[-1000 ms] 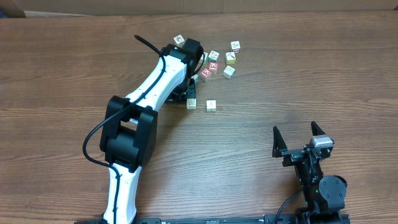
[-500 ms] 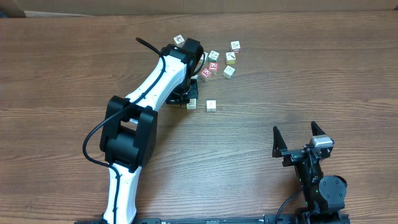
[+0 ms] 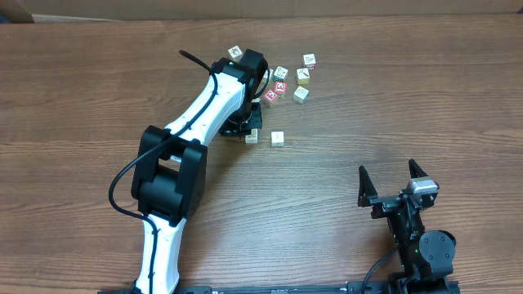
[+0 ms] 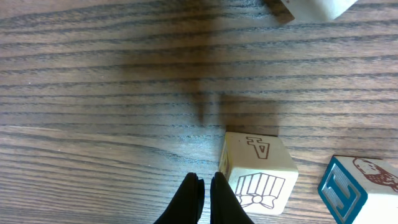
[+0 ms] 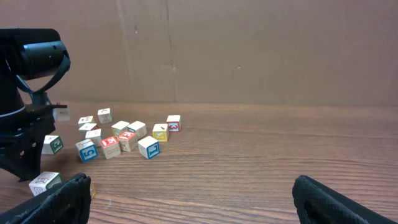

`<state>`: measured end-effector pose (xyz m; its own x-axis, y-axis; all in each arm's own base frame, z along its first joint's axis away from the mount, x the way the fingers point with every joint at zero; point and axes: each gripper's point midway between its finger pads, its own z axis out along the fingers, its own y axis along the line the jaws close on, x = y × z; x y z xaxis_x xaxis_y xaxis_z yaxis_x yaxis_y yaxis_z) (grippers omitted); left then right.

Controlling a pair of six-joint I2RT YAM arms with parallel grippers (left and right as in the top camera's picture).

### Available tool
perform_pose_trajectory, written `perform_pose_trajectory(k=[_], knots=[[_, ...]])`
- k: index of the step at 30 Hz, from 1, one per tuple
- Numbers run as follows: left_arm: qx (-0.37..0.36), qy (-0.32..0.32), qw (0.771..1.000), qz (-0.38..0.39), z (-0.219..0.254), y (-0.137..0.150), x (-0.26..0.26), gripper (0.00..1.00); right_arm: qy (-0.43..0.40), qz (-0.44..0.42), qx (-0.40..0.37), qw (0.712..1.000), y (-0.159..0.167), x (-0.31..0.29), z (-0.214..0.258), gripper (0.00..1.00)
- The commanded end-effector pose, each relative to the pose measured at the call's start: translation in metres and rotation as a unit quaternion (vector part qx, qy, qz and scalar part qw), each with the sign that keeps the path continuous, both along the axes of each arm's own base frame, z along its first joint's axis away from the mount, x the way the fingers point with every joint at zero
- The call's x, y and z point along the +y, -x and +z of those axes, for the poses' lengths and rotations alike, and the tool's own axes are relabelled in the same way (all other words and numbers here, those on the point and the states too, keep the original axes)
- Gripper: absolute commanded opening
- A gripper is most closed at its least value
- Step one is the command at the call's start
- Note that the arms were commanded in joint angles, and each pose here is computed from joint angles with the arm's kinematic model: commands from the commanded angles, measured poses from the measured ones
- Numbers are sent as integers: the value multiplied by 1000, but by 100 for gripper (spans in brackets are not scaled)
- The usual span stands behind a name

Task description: Form a horizontal line

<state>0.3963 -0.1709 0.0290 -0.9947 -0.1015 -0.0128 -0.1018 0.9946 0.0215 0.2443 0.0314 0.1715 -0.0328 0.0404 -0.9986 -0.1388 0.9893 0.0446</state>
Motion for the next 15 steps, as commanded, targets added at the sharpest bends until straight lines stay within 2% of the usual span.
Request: perform_pose_trajectory(k=[1, 15], knots=[[1, 8, 1000, -10, 3, 3, -2, 4, 2, 2, -1, 1000, 0, 1, -2, 100], [2, 12, 1000, -10, 3, 3, -4, 4, 2, 2, -1, 1000, 0, 1, -2, 100]])
